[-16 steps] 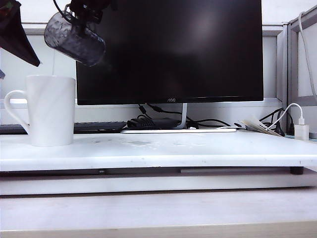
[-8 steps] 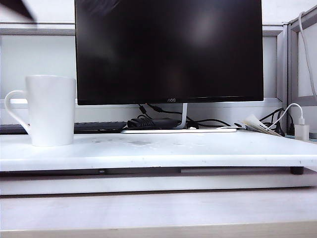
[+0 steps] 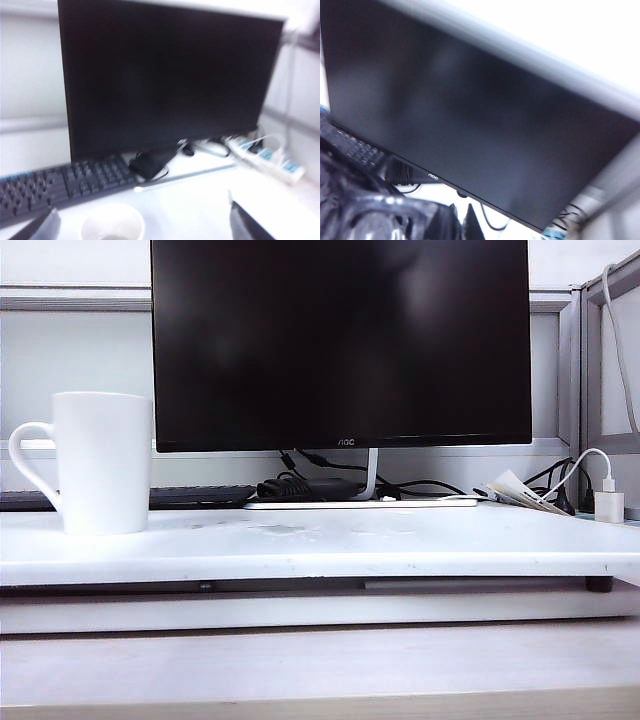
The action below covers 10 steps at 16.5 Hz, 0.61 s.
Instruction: Carefully pick up the black cup and pour some water from the black cup into the white cup.
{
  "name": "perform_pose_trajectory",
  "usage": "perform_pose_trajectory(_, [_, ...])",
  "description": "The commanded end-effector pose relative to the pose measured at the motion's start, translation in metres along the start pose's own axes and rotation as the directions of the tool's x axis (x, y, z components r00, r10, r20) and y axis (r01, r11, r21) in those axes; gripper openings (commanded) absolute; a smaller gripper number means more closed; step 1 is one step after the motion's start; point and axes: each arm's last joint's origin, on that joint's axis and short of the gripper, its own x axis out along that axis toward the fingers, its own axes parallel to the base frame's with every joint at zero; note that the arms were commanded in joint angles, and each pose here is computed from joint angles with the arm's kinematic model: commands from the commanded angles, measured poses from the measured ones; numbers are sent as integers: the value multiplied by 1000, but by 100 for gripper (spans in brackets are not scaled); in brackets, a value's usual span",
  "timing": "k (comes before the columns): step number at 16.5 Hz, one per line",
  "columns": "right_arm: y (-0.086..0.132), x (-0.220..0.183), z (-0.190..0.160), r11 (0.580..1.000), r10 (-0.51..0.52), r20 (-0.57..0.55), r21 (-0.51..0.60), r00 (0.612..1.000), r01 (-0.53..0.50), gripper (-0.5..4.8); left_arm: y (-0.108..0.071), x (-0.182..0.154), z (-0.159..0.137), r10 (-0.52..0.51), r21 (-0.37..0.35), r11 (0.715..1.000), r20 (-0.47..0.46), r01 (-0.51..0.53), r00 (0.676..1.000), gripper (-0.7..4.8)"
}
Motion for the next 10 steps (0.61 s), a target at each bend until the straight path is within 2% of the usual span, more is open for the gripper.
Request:
perform_pose_trajectory(1, [-12,-56,-20,995,-5,28,104,1000,2,-6,-4,-13,-5,2,-18,1000,-43,-3,999,479])
perform_pose_trajectory(2, [-12,-71,-38,990,-8,30,143,1000,3,-6,-5,-17,-9,3,-27,1000,-68,-5,998,479])
perform_pose_trajectory(4, [-2,-89,-100,972,-51,99,233,994,27,-6,-5,-18,-16,-24,-37,999,-94,21,995,479])
perform_pose_trajectory(6, [17,-72,-155,954,-72,148,300,986,25,-6,-5,-17,-15,-24,-30,999,-83,22,996,479])
perform_pose_trajectory(7, [28,-53,-178,955,-72,125,294,990,32,-6,-5,-17,-14,-23,-27,999,-78,21,997,479])
perform_pose_trajectory(8, [41,-21,-200,959,-52,33,280,998,40,-6,-5,-17,-14,-24,-7,1000,-77,24,997,479])
perform_pose_trajectory(10, [55,18,-213,963,12,-58,269,998,4,-6,-5,-17,-14,-23,-4,1000,-76,23,997,479])
